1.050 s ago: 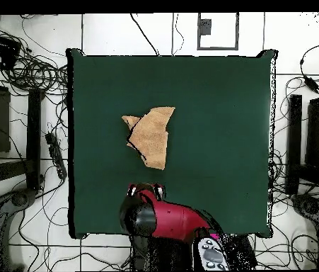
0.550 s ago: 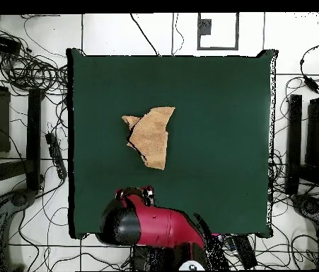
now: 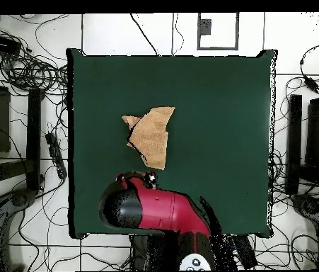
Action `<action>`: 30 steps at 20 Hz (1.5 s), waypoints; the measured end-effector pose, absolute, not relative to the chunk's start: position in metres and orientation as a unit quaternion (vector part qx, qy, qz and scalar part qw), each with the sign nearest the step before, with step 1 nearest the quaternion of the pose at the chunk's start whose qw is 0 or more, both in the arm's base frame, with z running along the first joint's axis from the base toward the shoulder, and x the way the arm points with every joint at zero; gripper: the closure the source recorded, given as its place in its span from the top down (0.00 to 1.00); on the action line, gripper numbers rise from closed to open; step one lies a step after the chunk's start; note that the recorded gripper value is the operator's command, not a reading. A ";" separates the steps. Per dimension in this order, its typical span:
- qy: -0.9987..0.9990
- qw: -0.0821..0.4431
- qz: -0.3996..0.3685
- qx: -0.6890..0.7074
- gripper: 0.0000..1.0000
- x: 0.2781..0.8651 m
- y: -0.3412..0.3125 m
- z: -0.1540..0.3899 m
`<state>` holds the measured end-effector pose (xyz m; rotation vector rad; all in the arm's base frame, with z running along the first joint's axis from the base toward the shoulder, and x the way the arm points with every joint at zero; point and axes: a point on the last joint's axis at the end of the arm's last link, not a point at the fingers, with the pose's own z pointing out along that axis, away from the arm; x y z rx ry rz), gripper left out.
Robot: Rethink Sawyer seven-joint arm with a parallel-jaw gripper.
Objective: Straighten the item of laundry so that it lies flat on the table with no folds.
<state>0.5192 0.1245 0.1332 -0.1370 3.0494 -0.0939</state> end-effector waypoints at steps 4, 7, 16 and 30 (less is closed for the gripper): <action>0.997 0.058 -0.033 -0.046 1.00 0.542 0.125 0.132; 0.996 0.068 -0.035 -0.047 1.00 0.560 0.126 0.130; 0.995 0.077 -0.035 -0.049 1.00 0.606 0.129 0.130; 0.997 0.062 -0.034 -0.031 1.00 0.653 0.104 0.107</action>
